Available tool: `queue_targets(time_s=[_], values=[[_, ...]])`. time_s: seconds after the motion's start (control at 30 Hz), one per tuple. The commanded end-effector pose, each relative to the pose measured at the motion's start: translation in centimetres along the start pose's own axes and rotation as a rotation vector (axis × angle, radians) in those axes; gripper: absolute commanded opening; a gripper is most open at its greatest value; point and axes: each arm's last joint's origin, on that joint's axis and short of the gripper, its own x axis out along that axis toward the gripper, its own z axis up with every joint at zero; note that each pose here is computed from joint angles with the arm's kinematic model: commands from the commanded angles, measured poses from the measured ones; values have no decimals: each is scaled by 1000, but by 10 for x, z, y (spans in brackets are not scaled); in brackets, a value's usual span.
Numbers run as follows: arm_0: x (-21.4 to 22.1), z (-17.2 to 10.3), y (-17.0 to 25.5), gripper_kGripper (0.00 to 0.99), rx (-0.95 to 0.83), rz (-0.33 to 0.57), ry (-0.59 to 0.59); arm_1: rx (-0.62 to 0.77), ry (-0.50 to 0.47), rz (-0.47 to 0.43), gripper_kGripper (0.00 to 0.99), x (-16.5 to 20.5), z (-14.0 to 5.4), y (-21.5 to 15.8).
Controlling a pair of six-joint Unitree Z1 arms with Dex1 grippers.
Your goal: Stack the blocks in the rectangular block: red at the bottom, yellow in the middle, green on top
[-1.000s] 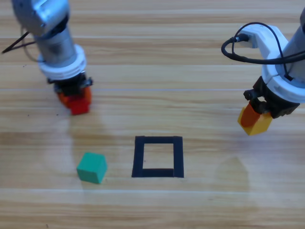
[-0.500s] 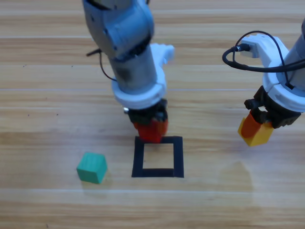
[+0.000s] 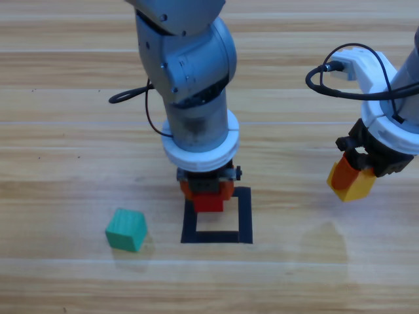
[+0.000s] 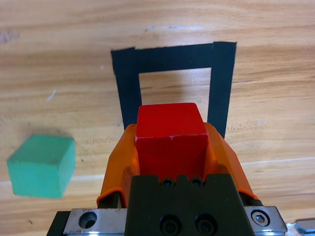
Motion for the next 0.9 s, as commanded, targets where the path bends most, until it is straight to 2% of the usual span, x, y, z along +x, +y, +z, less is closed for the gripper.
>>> queue_targets(time_s=[0.03,0.9], values=[[5,-13,-11,44,-8,28,12,-9,31,9,0,0,-10,2],[42,-13,-29,52,21,78,23,-12,24,-21,0,0,-11,1]])
